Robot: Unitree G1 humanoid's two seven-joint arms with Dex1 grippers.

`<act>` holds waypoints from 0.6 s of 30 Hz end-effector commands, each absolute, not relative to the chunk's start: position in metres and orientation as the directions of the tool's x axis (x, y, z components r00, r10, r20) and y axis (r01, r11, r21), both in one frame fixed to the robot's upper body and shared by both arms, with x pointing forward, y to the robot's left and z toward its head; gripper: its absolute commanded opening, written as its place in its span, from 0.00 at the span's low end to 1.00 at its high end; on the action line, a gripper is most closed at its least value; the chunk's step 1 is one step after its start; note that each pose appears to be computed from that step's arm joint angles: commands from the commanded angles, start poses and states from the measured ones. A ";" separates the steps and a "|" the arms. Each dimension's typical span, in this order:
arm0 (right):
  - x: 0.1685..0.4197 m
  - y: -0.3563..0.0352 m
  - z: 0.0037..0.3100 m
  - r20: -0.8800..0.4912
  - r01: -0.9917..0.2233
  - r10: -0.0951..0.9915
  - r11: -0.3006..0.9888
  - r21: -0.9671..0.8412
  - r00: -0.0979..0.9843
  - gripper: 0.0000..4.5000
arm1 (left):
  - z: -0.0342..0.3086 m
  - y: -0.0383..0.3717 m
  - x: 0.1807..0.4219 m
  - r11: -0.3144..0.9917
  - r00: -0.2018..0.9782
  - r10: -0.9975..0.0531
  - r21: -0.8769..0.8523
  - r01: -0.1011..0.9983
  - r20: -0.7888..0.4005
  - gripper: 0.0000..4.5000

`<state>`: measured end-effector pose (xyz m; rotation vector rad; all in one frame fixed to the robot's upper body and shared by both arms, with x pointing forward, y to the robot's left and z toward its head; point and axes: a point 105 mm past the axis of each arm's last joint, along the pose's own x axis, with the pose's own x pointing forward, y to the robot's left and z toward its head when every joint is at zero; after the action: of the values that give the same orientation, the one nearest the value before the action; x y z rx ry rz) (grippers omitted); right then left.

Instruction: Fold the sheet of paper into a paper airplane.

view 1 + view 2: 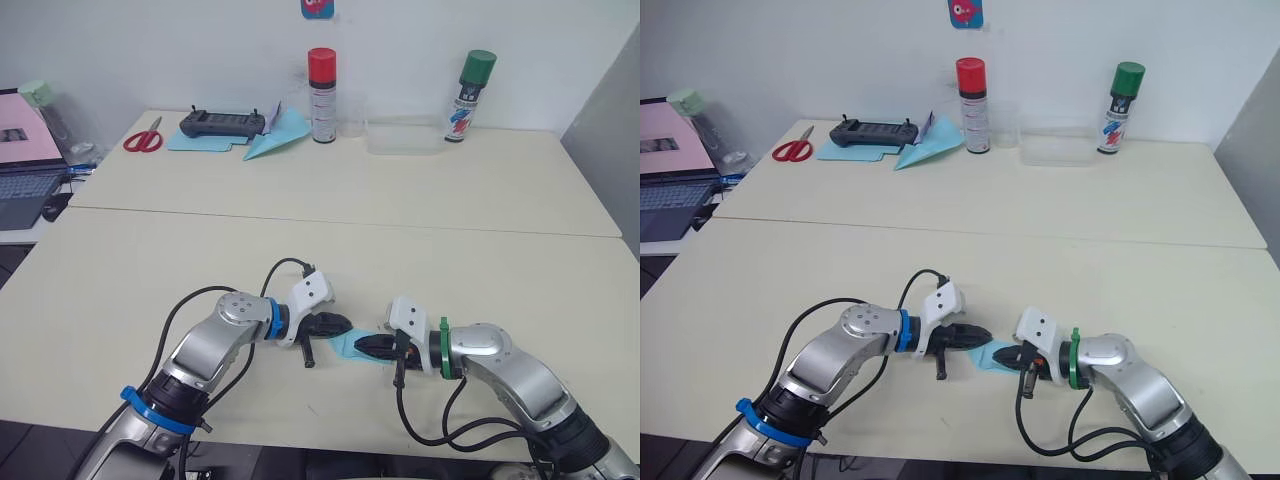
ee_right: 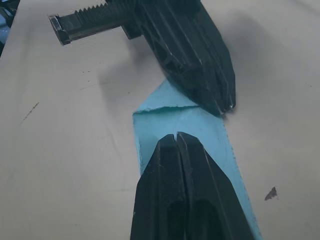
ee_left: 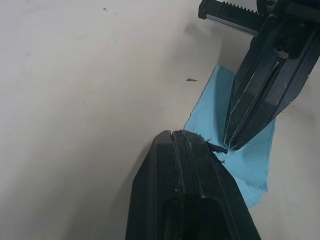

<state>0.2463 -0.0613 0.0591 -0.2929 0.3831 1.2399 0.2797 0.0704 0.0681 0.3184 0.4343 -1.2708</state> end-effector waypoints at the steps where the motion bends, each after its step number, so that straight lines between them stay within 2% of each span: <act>1: 0.250 -0.077 0.047 -0.496 -0.933 0.808 0.360 -0.009 0.317 0.01 | 0.046 0.091 0.271 0.282 0.218 -0.791 -0.025 0.959 -0.572 0.00; 6: 0.249 -0.078 0.047 -0.498 -0.930 0.806 0.367 -0.002 0.319 0.01 | 0.040 0.130 0.280 0.376 0.299 -0.713 0.014 0.926 -0.634 0.00; 10: 0.247 -0.079 0.046 -0.502 -0.932 0.807 0.361 0.006 0.310 0.01 | 0.055 0.156 0.296 0.476 0.397 -0.680 0.040 0.878 -0.617 0.00; 14: 0.248 -0.080 0.045 -0.497 -0.934 0.810 0.358 -0.001 0.311 0.01 | 0.070 0.171 0.302 0.486 0.436 -0.669 0.090 0.869 -0.602 0.00; 16: 0.256 -0.075 0.065 -0.407 -0.931 0.848 0.366 -0.017 0.340 0.01 | 0.093 0.164 0.303 0.450 0.454 -0.726 0.143 0.882 -0.517 0.00; 18: 0.263 -0.080 0.109 -0.263 -0.924 0.890 0.381 -0.016 0.371 0.04 | 0.125 0.160 0.303 0.417 0.482 -0.762 0.242 0.876 -0.432 0.00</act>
<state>0.2548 -0.0723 0.0704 -0.2125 0.3511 1.1865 0.3023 0.1633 0.0912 0.4053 0.4171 -1.0256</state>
